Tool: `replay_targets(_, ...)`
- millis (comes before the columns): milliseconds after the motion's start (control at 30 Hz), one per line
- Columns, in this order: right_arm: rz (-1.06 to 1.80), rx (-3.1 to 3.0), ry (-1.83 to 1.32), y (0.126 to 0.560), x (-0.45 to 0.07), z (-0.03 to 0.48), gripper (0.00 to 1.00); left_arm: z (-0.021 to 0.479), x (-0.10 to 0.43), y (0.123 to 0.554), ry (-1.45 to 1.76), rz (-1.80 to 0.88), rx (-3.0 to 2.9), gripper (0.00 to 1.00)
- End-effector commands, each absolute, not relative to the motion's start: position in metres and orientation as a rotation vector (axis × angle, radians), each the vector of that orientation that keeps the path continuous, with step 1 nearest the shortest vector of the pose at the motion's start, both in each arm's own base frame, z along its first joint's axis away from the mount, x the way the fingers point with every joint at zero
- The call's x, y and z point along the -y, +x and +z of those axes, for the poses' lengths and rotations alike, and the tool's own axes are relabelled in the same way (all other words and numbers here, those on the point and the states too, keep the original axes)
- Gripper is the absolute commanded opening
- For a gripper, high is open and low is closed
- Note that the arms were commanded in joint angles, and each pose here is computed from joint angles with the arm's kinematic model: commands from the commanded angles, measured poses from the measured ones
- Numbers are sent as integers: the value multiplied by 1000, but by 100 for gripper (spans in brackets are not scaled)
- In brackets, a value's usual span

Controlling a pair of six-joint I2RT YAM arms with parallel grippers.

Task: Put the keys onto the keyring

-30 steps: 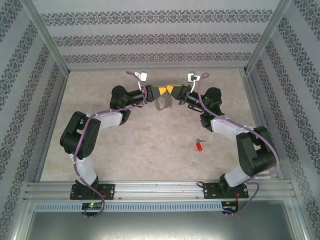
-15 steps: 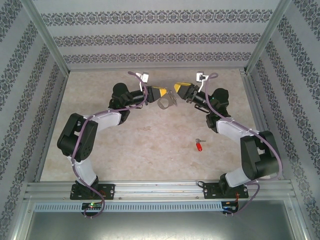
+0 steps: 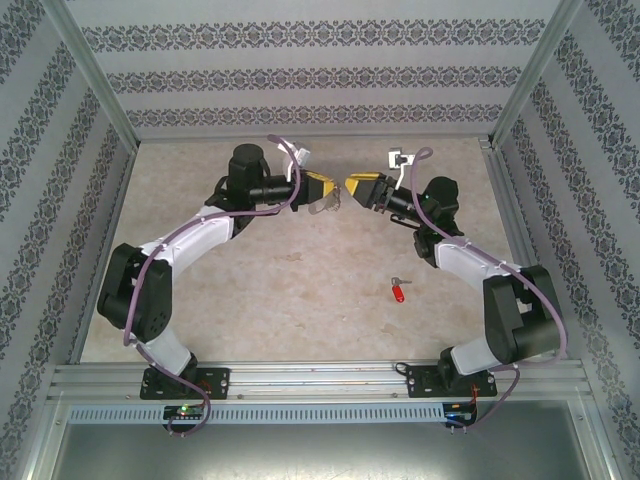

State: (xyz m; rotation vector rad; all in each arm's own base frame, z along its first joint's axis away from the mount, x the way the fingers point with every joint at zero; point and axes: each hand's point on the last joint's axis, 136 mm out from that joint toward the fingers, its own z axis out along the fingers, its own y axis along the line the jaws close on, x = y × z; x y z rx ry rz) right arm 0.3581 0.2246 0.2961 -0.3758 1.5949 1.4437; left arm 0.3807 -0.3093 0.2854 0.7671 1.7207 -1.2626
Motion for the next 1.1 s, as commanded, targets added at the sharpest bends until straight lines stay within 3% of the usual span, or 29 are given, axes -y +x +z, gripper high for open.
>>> replay_targets(0, 1467, -1560, -490, 349, -236, 305, 49, 294, 313, 367, 868, -1219, -1709, 0)
replay_targets(633, 1504, -1607, -524, 349, -247, 284, 44, 301, 322, 359, 896, -1244, -1693, 0)
replay_targets(1067, 1529, -1622, -561, 334, -249, 276, 27, 302, 323, 361, 880, -1253, -1686, 0)
